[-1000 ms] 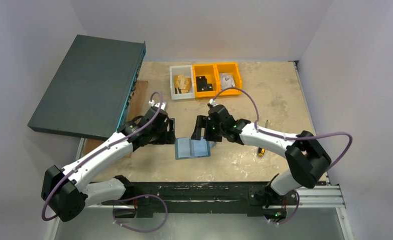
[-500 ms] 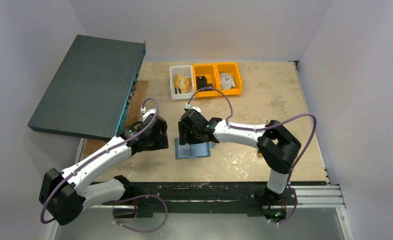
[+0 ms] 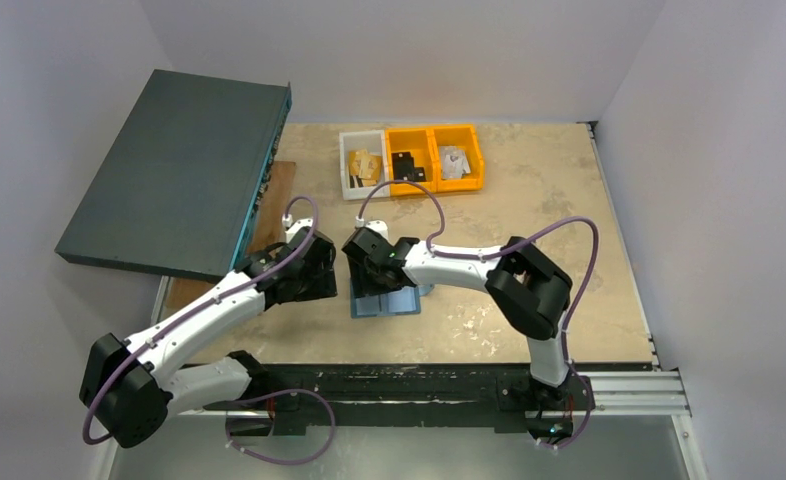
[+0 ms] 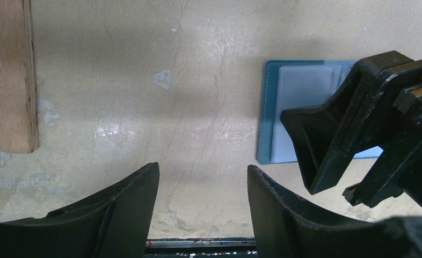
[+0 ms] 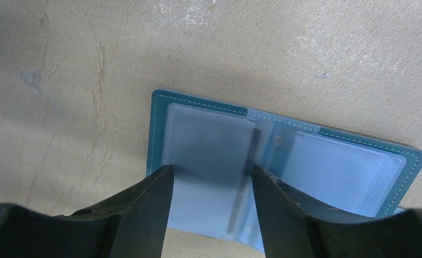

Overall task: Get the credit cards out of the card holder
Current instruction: Remove the credit card from the card holder.

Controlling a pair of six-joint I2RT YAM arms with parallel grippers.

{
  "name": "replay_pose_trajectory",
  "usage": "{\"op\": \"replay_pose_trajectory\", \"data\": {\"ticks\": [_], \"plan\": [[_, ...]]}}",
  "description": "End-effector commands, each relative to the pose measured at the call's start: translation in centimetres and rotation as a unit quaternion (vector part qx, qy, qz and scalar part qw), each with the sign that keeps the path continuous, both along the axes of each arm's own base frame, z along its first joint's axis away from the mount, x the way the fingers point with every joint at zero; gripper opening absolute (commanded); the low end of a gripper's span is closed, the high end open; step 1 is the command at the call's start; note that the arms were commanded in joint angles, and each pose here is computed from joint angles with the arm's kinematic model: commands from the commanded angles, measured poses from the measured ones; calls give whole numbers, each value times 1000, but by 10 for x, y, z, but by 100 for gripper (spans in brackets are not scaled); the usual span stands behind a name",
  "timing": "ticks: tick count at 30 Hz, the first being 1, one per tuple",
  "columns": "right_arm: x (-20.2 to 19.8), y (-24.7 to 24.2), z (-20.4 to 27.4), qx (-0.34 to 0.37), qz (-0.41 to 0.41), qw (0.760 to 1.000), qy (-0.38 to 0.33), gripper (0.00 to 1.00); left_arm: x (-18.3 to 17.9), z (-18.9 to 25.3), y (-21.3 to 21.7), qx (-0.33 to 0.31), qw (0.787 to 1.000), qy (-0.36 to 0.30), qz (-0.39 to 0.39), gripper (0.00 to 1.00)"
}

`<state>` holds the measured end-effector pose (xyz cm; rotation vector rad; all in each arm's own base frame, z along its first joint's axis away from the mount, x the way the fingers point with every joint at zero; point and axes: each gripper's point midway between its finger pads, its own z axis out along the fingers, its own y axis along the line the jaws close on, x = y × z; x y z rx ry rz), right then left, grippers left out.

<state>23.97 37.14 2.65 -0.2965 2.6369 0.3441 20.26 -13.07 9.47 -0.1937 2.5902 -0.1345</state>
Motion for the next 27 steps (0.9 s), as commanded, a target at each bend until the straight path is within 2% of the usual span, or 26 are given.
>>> {"op": "replay_pose_trajectory", "data": {"ticks": [1,4,7,14,18,27], "plan": [[2,-5,-2,-34,0,999,-7,55,3,-2,-2,-6,1000,-1,6,60],[-2,-9,-12,-47,1,999,6,55,4,-3,-4,-10,1000,1,5,59],[-11,-9,-21,-42,3,999,30,48,3,-4,-6,-14,1000,4,2,58],[-19,-12,-30,-20,3,998,56,23,4,-8,-16,-28,999,15,-10,55],[-18,-15,-31,11,-1,997,72,15,3,-12,-28,-48,998,27,-27,51],[-16,-11,-22,112,11,989,96,10,8,-21,-71,-103,990,51,-80,28]]}}
